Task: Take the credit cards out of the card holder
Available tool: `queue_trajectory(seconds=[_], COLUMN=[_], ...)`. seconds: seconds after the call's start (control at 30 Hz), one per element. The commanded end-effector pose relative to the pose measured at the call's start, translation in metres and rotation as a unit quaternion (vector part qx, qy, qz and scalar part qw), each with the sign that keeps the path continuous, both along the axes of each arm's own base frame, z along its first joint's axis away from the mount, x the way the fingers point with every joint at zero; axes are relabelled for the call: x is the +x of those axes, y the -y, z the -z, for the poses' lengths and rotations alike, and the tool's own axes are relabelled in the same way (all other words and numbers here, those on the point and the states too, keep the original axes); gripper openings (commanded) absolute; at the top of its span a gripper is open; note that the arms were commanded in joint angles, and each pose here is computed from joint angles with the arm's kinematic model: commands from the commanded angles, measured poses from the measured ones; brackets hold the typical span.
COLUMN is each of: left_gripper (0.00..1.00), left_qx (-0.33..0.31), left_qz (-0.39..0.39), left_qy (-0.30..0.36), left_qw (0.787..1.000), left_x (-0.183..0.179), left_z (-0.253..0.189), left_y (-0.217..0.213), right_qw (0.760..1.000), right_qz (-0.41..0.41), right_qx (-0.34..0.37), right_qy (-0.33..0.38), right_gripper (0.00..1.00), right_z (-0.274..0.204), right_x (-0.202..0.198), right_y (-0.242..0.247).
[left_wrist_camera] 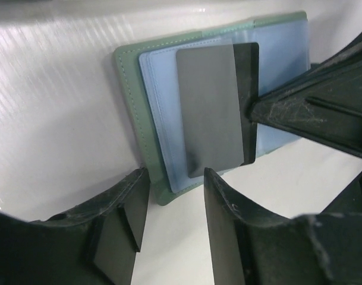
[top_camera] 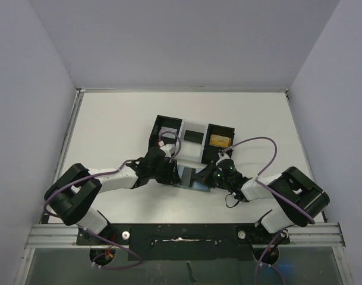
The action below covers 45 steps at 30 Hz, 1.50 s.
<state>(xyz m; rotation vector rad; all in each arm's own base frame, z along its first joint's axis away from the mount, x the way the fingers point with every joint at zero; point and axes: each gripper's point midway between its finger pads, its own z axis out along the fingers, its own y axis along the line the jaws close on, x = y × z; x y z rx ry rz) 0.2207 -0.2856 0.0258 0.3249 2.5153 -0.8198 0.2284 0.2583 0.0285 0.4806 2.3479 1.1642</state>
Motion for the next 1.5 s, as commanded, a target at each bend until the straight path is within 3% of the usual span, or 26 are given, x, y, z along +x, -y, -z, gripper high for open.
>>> queue_trajectory(seconds=[0.0, 0.27, 0.5, 0.73, 0.87, 0.97, 1.2, 1.47], left_gripper=[0.38, 0.38, 0.38, 0.35, 0.28, 0.23, 0.20, 0.15], left_qx=[-0.053, -0.019, -0.111, -0.169, -0.152, -0.103, -0.019, 0.009], left_qz=[0.007, -0.037, 0.025, 0.113, 0.111, 0.068, 0.032, 0.025], left_qy=[-0.014, 0.034, 0.065, 0.024, 0.002, -0.007, -0.014, -0.018], left_qw=[0.998, 0.999, 0.991, 0.979, 0.982, 0.992, 0.999, 0.999], left_x=[-0.017, -0.004, 0.004, -0.018, -0.023, -0.016, -0.014, -0.014], left_z=[-0.012, -0.029, -0.071, -0.068, -0.049, -0.026, 0.010, 0.019], left_y=[0.008, -0.014, 0.029, 0.068, 0.067, 0.052, 0.023, 0.015], right_qw=[0.999, 0.996, 0.993, 0.992, 0.992, 0.992, 0.993, 0.995], right_qz=[-0.042, -0.073, -0.104, -0.117, -0.119, -0.119, -0.108, -0.086], right_qx=[-0.027, -0.050, -0.047, -0.026, -0.029, -0.027, -0.019, 0.009], right_qy=[0.017, 0.020, 0.031, 0.041, 0.035, 0.035, 0.048, 0.048], right_gripper=[0.01, 0.01, 0.01, 0.02, 0.02, 0.02, 0.03, 0.16], right_z=[-0.002, -0.005, -0.011, -0.017, -0.012, -0.013, -0.022, -0.027], right_x=[-0.005, -0.021, -0.030, -0.033, -0.033, -0.033, -0.030, -0.025], right_y=[-0.004, 0.007, 0.010, 0.009, 0.010, 0.010, 0.012, 0.006])
